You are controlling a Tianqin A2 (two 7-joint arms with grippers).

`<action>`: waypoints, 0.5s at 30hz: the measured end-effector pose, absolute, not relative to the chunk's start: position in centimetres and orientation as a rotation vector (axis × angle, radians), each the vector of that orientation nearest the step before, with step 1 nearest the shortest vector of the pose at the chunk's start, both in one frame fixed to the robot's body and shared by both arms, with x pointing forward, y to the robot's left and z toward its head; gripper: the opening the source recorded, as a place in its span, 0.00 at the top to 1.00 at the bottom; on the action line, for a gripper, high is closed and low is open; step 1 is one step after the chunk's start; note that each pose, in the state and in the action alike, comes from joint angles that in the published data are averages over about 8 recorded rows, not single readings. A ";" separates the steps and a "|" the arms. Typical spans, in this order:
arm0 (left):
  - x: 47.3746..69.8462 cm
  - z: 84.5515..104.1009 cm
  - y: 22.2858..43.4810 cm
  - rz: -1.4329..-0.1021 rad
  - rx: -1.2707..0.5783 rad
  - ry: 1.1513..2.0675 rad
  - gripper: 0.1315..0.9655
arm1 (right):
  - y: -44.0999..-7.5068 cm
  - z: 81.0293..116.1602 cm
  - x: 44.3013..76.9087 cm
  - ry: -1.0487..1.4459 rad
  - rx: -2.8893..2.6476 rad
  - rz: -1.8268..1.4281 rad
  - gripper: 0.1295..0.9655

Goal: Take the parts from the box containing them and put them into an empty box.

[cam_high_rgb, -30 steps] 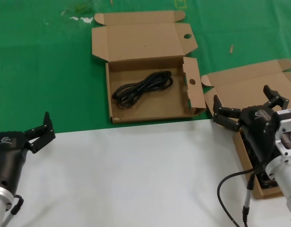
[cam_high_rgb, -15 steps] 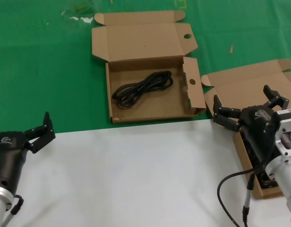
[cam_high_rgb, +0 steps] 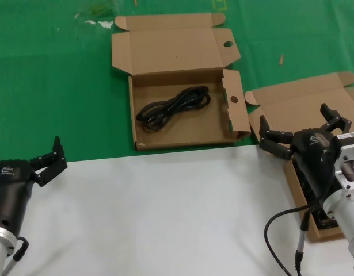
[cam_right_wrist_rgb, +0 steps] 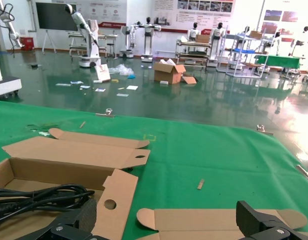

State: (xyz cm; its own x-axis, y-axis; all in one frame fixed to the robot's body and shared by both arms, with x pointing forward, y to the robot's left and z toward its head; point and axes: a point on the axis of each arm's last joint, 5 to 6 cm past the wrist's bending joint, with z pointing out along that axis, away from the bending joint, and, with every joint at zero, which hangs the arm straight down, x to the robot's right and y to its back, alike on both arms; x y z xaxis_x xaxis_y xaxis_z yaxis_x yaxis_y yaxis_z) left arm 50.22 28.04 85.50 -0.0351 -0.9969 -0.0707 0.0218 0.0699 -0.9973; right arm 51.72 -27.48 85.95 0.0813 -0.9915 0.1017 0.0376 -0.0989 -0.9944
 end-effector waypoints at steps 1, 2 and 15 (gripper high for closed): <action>50.2 85.5 28.0 -1.193 -1.125 1.253 0.00 | -27.5 85.9 51.7 1.074 -1.296 -1.236 0.00; 50.2 85.5 28.0 -1.193 -1.125 1.253 0.00 | -27.5 85.9 51.7 1.074 -1.296 -1.236 0.00; 50.2 85.5 28.0 -1.193 -1.125 1.253 0.00 | -27.5 85.9 51.7 1.074 -1.296 -1.236 0.00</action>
State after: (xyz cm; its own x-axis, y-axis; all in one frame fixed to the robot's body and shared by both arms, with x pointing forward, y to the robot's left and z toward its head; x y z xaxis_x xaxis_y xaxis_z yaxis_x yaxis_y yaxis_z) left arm 50.22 28.04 85.50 -0.0351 -0.9969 -0.0707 0.0218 0.0699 -0.9973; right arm 51.72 -27.48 85.95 0.0813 -0.9915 0.1017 0.0376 -0.0989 -0.9944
